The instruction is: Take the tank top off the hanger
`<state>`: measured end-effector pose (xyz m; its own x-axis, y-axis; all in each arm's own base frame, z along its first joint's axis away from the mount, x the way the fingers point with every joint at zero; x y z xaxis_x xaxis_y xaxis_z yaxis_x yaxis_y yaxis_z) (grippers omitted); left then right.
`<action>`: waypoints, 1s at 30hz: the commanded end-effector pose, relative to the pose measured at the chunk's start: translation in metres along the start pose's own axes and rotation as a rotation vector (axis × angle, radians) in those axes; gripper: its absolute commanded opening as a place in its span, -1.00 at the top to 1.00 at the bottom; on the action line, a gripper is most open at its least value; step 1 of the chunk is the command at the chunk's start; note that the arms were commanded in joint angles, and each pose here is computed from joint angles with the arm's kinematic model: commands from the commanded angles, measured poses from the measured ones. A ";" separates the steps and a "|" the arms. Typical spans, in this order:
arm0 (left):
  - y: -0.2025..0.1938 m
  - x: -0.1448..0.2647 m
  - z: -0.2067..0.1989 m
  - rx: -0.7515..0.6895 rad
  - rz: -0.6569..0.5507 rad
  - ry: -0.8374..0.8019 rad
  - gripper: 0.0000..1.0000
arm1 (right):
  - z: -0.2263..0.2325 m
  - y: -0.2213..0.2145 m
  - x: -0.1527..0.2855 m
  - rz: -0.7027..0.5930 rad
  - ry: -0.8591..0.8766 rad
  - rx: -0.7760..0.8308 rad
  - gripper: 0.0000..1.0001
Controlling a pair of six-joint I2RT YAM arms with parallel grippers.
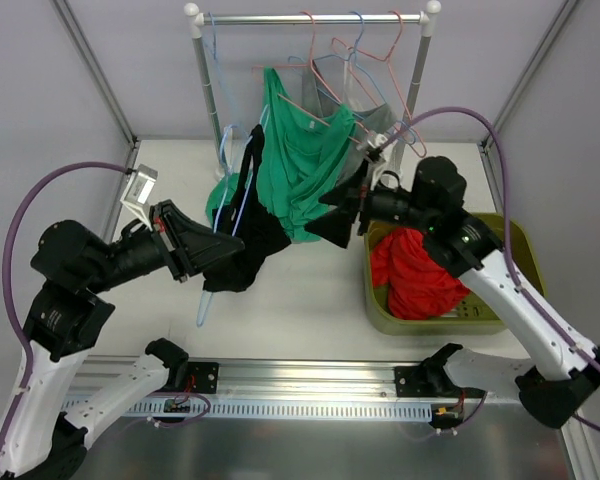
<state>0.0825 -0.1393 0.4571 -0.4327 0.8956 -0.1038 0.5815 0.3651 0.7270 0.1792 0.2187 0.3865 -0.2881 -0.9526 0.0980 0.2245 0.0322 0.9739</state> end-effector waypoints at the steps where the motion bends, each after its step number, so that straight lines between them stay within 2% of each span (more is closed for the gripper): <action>1: -0.017 0.011 -0.009 0.041 0.073 -0.098 1.00 | -0.009 0.030 -0.036 -0.070 -0.069 0.165 -0.86; 2: -0.021 0.019 -0.016 0.032 0.066 -0.120 1.00 | -0.005 0.043 -0.045 -0.108 -0.055 0.193 -0.81; 6: -0.028 0.034 -0.029 0.052 0.086 -0.170 1.00 | -0.007 0.053 -0.083 -0.116 -0.007 0.230 -0.69; 11: -0.031 0.039 -0.034 0.062 0.099 -0.184 1.00 | -0.011 0.052 -0.113 -0.099 0.017 0.239 -0.30; 13: -0.032 0.039 -0.033 0.066 0.104 -0.183 1.00 | -0.012 0.055 -0.118 -0.124 0.019 0.251 -0.20; 14: -0.032 0.039 -0.033 0.064 0.102 -0.183 1.00 | -0.013 0.054 -0.122 -0.129 0.024 0.251 -0.02; 16: -0.032 0.039 -0.033 0.062 0.102 -0.182 1.00 | -0.014 0.054 -0.124 -0.130 0.028 0.253 0.21; 17: -0.032 0.040 -0.034 0.058 0.103 -0.185 1.00 | -0.014 0.054 -0.124 -0.133 0.023 0.254 0.53; 19: -0.031 0.040 -0.034 0.047 0.098 -0.181 1.00 | -0.016 0.054 -0.122 -0.138 0.002 0.262 0.95; 25: -0.028 0.035 -0.021 0.034 0.068 -0.087 1.00 | -0.036 0.049 -0.094 -0.158 -0.197 0.228 0.99; 26: -0.029 0.033 -0.017 0.044 0.078 -0.069 1.00 | -0.051 0.052 -0.085 -0.171 -0.287 0.205 0.99; 30: -0.035 0.023 -0.002 0.074 0.132 -0.041 1.00 | -0.084 0.065 -0.054 -0.218 -0.436 0.101 0.99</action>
<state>0.0420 -0.1274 0.4334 -0.3282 0.9426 -0.0619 0.6839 0.2823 0.6727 0.2724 0.2842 0.3856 -0.5376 -0.8394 0.0796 0.0881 0.0379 0.9954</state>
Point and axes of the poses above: each gripper's point midway between its finger pads, its own x axis back along the fingers, its own z axis along the line the jaws close on, y = z × x, the point moved 7 cm from there along x, back along the fingers, and after that the axes turned 9 degrees about x, right-handed, at the moved point
